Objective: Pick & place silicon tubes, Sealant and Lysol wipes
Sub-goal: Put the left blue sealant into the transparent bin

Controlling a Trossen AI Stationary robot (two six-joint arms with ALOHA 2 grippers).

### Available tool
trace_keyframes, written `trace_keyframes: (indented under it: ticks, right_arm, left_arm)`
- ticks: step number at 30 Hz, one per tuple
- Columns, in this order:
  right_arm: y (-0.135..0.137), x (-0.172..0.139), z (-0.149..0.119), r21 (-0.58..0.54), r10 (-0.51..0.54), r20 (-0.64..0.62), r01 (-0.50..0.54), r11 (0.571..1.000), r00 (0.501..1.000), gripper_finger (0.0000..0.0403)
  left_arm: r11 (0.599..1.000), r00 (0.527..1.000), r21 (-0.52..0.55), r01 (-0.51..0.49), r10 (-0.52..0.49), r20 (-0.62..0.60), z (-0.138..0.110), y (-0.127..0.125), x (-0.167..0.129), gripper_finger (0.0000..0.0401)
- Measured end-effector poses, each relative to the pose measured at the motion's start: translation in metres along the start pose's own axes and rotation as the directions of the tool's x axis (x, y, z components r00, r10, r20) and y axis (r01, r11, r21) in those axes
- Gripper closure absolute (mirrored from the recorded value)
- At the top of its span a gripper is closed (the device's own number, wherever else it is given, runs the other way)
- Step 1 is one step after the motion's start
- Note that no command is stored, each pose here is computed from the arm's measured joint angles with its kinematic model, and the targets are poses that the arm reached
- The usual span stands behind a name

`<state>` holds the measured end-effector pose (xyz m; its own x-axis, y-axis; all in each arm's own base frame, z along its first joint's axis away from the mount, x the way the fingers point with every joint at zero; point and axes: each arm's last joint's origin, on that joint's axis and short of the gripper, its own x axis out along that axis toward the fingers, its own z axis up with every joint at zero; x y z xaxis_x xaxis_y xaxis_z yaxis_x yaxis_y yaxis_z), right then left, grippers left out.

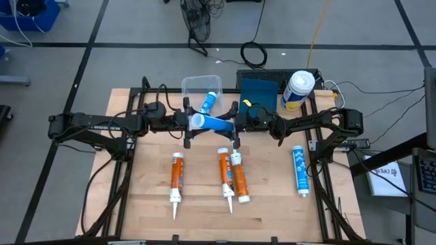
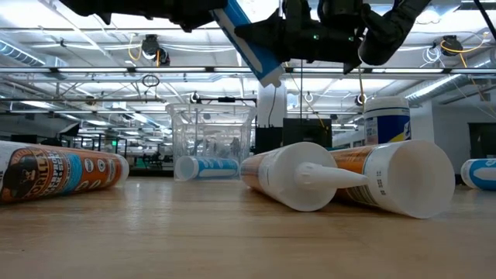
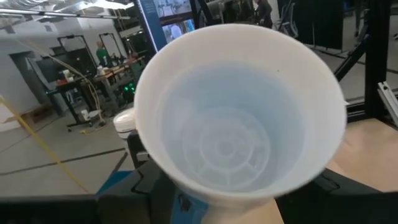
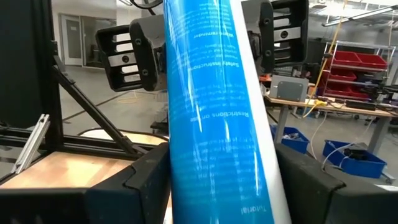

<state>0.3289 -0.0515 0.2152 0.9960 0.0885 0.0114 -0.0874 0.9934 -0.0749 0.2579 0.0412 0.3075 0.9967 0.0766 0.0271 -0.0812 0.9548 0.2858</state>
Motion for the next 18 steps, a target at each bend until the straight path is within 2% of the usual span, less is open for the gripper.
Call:
trace_keyframes:
  ticks: [6,14,18]
  right_arm:
    - [-0.0007,-0.0001,-0.0023,0.002,-0.051,-0.024,0.051,0.999,0.998,0.0155]
    - [-0.0015,-0.0011,-0.0029,-0.003,-0.09,-0.035,0.09,0.996,0.995,0.0064]
    - [-0.0015,-0.0039,0.0008,0.014,-0.107,-0.056,0.108,0.994,0.993,0.0038]
  left_arm:
    - [1.0,1.0,-0.002,-0.013,0.013,-0.017,-0.0012,0.0005,-0.0003,0.0186]
    - [0.999,1.0,-0.02,-0.025,0.025,-0.007,0.0014,0.002,-0.0007,0.0186]
    - [0.998,0.998,-0.016,-0.061,0.061,-0.025,0.0003,0.0031,-0.0008,0.0186]
